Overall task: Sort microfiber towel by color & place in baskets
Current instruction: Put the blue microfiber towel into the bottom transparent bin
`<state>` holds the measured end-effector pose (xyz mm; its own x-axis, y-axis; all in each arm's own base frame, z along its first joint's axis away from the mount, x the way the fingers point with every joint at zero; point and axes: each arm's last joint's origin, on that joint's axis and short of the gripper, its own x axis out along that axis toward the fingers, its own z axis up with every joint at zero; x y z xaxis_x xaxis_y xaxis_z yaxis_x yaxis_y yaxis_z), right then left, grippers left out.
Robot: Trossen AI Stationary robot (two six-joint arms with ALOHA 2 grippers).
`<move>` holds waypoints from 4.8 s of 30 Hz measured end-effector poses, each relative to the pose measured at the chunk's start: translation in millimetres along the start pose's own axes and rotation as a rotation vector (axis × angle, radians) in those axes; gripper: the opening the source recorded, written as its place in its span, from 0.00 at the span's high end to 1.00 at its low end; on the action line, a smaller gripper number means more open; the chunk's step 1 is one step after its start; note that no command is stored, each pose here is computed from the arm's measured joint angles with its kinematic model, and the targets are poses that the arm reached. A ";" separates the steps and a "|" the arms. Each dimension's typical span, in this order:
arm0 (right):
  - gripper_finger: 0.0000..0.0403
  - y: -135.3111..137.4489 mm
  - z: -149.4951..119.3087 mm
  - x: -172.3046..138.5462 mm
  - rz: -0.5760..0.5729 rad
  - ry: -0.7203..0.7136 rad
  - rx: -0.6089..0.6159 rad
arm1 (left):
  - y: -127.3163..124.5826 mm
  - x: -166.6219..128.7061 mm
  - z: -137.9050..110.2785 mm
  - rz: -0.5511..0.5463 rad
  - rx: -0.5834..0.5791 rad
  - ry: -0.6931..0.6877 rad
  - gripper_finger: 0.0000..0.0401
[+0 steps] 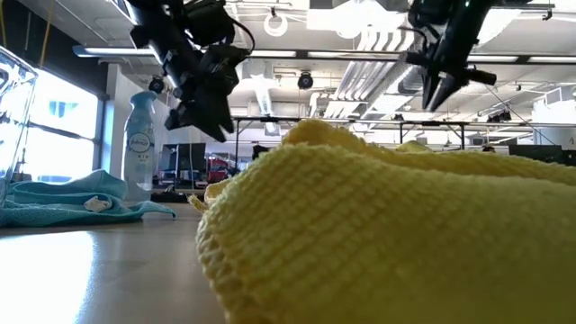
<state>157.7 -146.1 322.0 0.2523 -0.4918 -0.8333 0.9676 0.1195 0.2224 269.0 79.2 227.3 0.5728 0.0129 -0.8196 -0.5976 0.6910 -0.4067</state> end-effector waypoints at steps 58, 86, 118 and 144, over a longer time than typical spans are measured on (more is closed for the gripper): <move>0.99 106.3 -241.2 -10.9 0.224 0.200 -0.379 | 35.1 -6.2 -169.5 0.370 -0.401 0.131 0.99; 1.00 -0.9 -239.2 29.4 0.684 0.274 -0.668 | -205.5 -119.4 -171.2 0.486 -0.614 0.197 1.00; 1.00 -2.4 -238.3 25.6 0.729 0.306 -0.699 | -269.5 -52.6 -252.9 0.492 0.093 0.304 1.00; 1.00 -1.5 -237.9 25.3 0.732 0.301 -0.678 | -265.0 0.9 -283.4 0.419 0.189 0.271 1.00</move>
<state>164.9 46.4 180.2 0.6815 0.1201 -0.7219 0.3563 0.8072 0.4706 268.9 -308.8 220.0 0.1258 0.1459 -0.9813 -0.6179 0.7854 0.0375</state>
